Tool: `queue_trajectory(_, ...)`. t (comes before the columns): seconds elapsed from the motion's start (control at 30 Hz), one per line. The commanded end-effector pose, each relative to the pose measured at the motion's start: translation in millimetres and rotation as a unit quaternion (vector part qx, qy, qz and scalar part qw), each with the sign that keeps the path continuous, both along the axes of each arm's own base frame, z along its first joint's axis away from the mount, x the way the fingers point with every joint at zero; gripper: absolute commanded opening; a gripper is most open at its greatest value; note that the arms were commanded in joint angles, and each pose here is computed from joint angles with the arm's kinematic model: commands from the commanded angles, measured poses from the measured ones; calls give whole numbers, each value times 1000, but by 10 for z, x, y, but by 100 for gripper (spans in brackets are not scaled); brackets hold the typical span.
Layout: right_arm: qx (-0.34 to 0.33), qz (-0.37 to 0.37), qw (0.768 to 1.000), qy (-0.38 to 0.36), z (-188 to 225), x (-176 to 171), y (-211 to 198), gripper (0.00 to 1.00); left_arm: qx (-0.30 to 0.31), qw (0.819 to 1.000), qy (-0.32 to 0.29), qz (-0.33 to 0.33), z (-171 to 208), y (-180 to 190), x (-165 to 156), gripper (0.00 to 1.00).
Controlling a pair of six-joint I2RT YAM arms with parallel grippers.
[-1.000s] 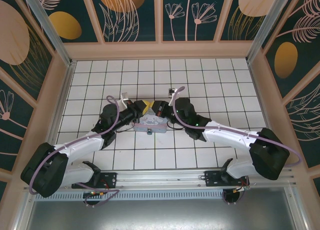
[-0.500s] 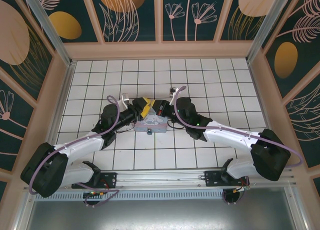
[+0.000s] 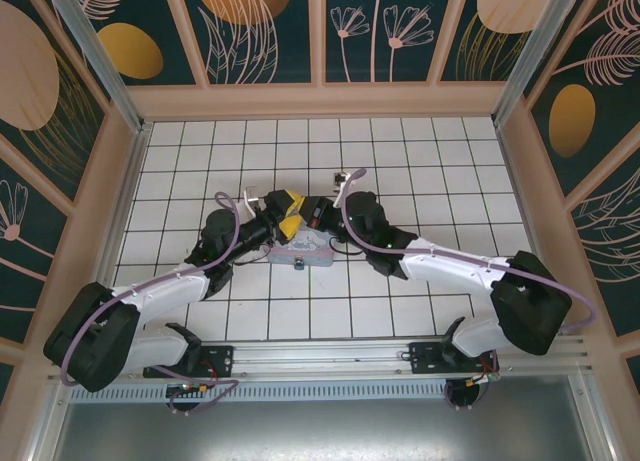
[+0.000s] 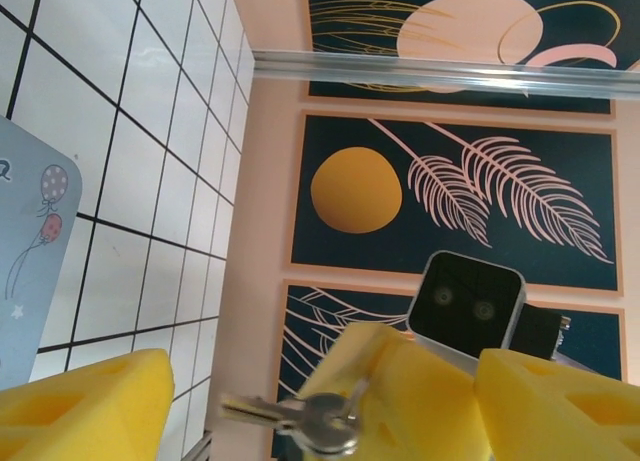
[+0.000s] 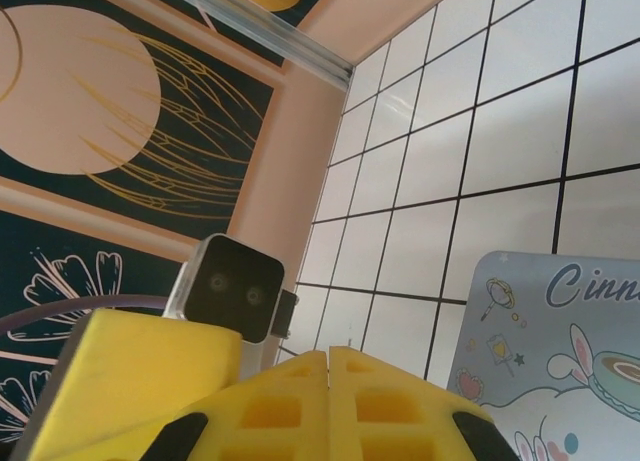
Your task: Unlock a padlock with a key
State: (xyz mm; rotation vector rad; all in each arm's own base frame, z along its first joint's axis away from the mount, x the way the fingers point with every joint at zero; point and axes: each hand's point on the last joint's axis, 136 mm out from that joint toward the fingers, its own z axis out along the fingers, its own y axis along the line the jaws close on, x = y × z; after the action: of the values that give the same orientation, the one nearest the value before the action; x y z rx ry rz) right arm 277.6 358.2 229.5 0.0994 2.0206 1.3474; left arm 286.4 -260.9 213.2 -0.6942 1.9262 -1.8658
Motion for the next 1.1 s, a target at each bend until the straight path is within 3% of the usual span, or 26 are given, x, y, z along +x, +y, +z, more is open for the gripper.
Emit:
queue_trajectory(0.0, 23, 15, 1000, -3, 88, -40, 116, 0, -25, 999, -29, -11, 198, -29, -41, 74)
queue_trajectory(0.37, 15, -4, 1000, 8, -43, -42, -32, 0, -27, 999, -31, 2, 188, 31, -53, 34)
queue_trajectory(0.53, 15, 0, 1000, 7, -33, -47, -14, 0, -25, 999, -31, 2, 188, 33, -55, 30)
queue_trajectory(1.07, 12, -5, 1000, 6, -29, -45, -56, 0, -4, 999, -35, 11, 152, 57, -43, 0)
